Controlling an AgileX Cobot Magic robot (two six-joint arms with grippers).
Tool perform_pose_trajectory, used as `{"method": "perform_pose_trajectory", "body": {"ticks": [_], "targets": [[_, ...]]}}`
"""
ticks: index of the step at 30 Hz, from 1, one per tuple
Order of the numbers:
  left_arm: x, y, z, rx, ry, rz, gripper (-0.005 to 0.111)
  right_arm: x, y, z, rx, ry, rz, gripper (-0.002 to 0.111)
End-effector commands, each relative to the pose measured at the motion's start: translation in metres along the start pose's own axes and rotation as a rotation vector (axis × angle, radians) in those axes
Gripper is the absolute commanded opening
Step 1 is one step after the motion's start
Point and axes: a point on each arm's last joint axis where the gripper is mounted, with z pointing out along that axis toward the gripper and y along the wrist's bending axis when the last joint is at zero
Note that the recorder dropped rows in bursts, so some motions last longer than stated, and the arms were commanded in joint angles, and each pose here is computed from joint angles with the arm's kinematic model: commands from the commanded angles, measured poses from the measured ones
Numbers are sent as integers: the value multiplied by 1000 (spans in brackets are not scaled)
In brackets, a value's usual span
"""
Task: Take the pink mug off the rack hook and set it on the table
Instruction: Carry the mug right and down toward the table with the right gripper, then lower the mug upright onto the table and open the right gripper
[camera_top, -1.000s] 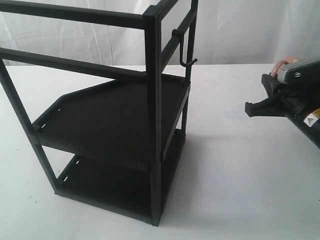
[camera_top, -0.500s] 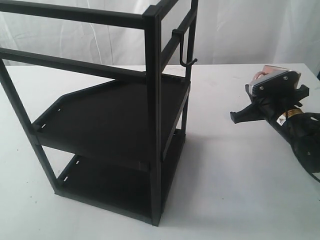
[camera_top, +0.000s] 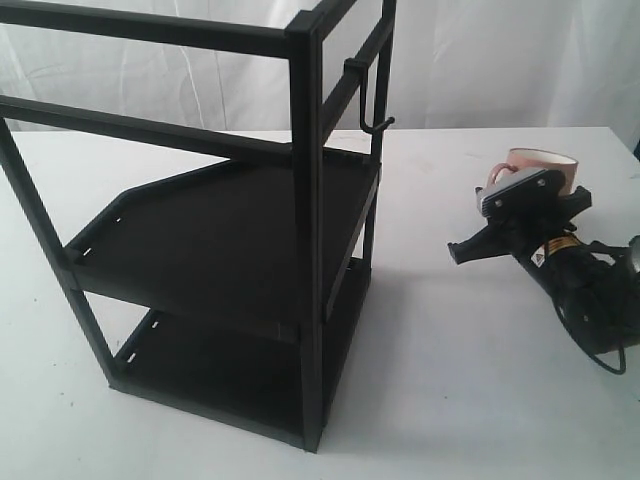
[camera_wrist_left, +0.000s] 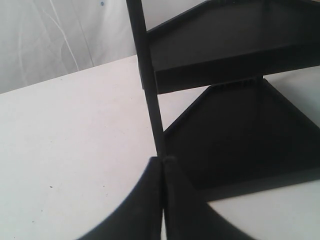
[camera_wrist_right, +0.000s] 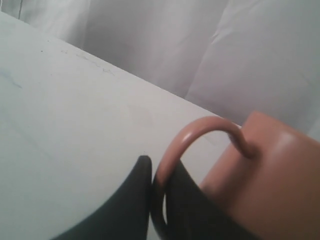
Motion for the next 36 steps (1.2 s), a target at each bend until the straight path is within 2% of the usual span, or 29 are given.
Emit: {"method": "perform_pose_trajectory", "body": {"ticks": [1, 6, 12, 24, 27, 33, 36], "targets": [[1, 0, 0, -1, -5, -9, 0, 13, 2, 2, 3, -7, -30, 0], [1, 0, 0, -1, -5, -9, 0, 30, 8, 6, -13, 26, -114, 0], [1, 0, 0, -1, -5, -9, 0, 42, 12, 11, -24, 41, -112, 0], [1, 0, 0, -1, -5, -9, 0, 43, 13, 12, -24, 41, -110, 0], [1, 0, 0, -1, -5, -9, 0, 43, 13, 12, -28, 40, -97, 9], [1, 0, 0, -1, -5, -9, 0, 43, 13, 12, -31, 38, -98, 43], [1, 0, 0, -1, -5, -9, 0, 44, 14, 11, -33, 43, -97, 46]]}}
